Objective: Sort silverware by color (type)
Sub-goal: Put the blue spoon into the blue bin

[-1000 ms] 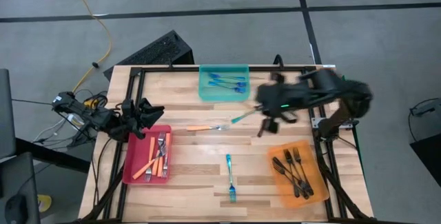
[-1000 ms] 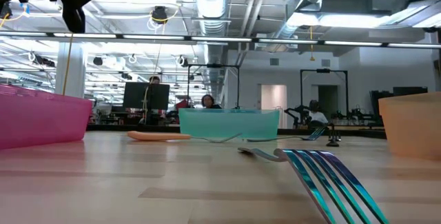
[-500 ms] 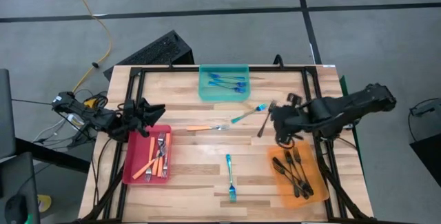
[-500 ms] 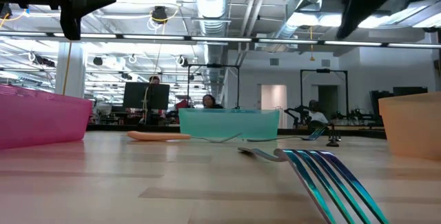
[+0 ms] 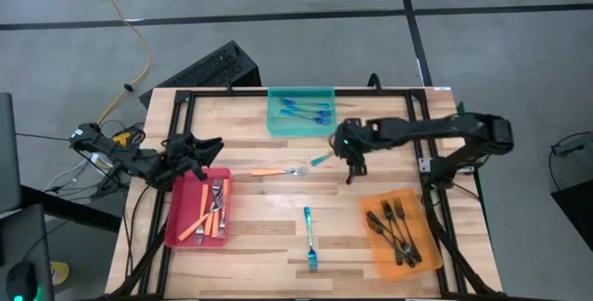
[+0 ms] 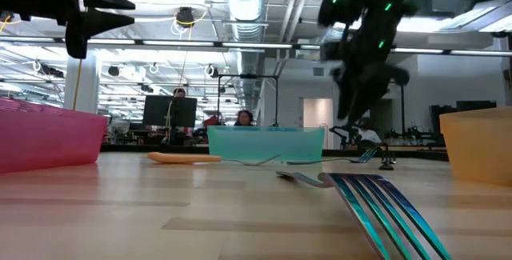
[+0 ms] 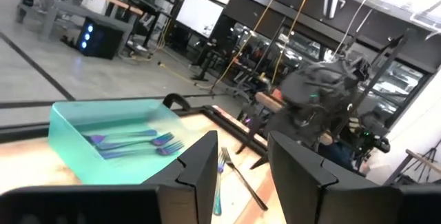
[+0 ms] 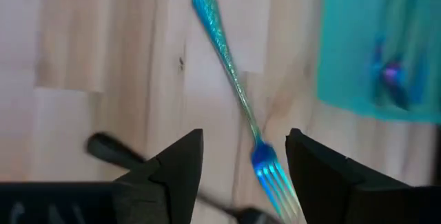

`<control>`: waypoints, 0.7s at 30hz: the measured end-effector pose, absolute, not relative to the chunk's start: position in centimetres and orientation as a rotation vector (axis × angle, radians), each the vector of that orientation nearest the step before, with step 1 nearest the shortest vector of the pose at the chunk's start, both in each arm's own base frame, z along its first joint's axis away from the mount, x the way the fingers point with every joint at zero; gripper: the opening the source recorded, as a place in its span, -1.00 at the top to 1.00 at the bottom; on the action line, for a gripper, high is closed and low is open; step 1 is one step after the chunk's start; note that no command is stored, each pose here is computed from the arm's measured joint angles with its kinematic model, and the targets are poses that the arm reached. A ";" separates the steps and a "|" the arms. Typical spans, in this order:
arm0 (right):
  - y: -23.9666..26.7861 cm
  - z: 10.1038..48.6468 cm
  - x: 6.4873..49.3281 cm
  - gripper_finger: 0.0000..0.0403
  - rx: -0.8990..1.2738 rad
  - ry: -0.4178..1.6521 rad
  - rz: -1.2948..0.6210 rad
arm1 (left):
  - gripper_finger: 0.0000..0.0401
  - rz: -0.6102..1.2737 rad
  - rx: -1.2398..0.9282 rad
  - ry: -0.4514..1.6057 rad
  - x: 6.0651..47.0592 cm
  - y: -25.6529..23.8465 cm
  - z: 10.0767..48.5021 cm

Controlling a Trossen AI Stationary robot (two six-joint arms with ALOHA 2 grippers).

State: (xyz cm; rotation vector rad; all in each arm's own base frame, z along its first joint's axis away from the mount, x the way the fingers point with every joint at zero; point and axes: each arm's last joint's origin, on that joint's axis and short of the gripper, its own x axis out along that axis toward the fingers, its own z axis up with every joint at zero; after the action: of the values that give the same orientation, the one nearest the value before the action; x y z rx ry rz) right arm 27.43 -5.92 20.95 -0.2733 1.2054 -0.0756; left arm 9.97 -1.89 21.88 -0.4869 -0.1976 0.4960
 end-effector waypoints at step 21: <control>-10.7 14.0 30.8 0.06 -0.238 1.349 0.062 | 0.44 0.507 -0.487 -0.173 10.0 -1.9 21.5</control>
State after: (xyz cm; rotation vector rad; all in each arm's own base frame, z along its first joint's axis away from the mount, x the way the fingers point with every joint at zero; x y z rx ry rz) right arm 30.78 -10.66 13.98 -0.2376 1.3486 0.0622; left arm 9.99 -1.88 21.52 -0.4874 -0.1732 0.5069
